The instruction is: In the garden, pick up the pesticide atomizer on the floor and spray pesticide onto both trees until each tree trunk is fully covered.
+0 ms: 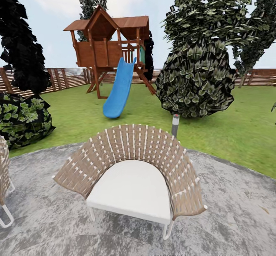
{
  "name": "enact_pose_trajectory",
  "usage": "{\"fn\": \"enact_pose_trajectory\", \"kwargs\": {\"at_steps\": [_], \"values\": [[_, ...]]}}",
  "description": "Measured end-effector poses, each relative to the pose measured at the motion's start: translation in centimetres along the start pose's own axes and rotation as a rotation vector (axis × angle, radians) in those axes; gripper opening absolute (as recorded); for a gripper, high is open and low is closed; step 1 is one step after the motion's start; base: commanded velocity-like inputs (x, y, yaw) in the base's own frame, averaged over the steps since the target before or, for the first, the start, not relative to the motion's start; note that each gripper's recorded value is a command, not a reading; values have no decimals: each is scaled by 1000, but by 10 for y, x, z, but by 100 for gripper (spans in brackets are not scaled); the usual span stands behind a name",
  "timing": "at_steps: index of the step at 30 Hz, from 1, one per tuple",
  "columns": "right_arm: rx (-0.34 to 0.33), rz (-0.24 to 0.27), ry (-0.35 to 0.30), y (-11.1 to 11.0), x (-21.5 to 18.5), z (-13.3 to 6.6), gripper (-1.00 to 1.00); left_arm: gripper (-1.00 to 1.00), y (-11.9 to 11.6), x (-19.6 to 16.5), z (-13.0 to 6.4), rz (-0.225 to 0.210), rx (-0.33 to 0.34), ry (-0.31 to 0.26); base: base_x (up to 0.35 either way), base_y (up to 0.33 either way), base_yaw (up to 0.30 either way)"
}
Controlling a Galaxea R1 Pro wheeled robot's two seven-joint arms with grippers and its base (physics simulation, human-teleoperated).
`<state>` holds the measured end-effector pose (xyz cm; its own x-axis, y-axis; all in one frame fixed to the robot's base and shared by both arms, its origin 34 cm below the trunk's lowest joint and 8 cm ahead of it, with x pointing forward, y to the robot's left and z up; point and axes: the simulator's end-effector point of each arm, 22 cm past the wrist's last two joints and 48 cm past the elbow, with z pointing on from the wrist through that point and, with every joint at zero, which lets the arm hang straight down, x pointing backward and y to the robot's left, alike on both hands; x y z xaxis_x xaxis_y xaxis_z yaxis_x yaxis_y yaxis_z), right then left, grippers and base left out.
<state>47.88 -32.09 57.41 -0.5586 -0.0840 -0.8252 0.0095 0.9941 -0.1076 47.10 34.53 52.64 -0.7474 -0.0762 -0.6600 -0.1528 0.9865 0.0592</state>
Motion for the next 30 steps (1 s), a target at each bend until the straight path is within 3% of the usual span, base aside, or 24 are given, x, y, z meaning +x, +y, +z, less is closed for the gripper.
{"fn": "enact_pose_trajectory", "kwargs": {"at_steps": [9, 26, 30], "values": [[0, 0, 0, 0, 0, 0, 100, 100, -1, -1, 0, 3, 2, -2, -1, 66, -277], [-2, 3, 0, 4, 16, 10, 100, 100, -2, 13, 14, 3, 3, -2, 0, 0, -20], [-1, 4, 0, 5, 22, 13, 100, 100, -2, 18, 19, 3, 3, -2, 0, 0, -230]]}}
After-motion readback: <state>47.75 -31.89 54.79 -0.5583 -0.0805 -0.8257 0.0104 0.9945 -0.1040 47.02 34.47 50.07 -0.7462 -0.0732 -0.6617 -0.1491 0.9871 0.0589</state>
